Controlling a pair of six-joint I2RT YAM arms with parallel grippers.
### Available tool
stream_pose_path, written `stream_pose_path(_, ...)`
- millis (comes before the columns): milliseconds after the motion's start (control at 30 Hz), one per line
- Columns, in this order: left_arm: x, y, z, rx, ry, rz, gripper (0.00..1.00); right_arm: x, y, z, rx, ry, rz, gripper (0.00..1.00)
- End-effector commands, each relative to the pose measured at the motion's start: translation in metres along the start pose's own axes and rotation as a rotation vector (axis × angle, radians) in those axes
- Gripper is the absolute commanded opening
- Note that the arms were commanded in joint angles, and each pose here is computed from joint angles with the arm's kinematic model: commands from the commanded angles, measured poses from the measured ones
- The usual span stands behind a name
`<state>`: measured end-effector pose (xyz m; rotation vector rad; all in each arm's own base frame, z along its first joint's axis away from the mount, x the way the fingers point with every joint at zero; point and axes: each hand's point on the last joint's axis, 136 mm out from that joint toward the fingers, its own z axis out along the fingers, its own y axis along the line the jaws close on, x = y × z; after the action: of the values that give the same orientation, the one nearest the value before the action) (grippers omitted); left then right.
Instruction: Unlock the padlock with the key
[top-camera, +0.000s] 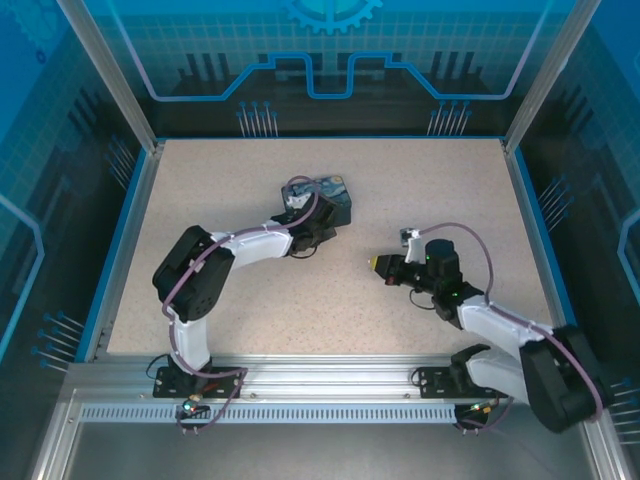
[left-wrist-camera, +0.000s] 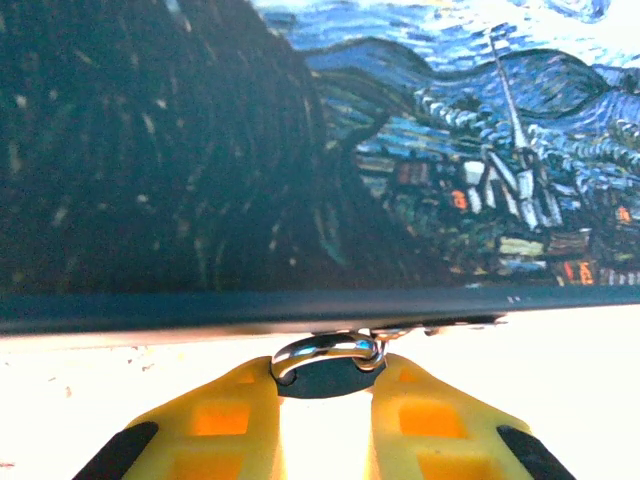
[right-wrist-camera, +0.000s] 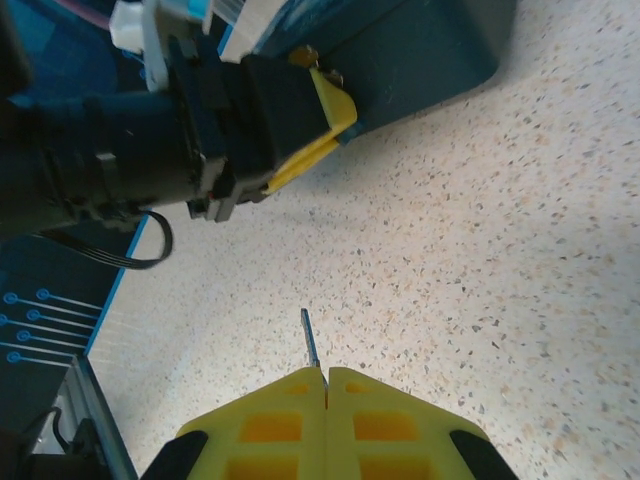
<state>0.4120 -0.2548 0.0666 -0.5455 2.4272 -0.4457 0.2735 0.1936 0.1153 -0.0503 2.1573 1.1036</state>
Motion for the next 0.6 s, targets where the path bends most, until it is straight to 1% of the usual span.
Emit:
stream_pose_path(0, -0.023, -0.030, -0.023, 0.111, -0.016, -0.082, 0.12, -0.027, 0.020, 0.018, -0.065, -0.084, -0.086, 0.00)
stream_pose_path(333, -0.029, -0.044, -0.031, 0.194, 0.027, -0.168, 0.12, -0.039, 0.015, 0.078, -0.121, -0.086, -0.120, 0.00)
stream_pose_path(567, -0.031, -0.049, -0.035, 0.253, 0.073, -0.249, 0.11, -0.035, 0.010, 0.108, -0.162, -0.034, -0.145, 0.00)
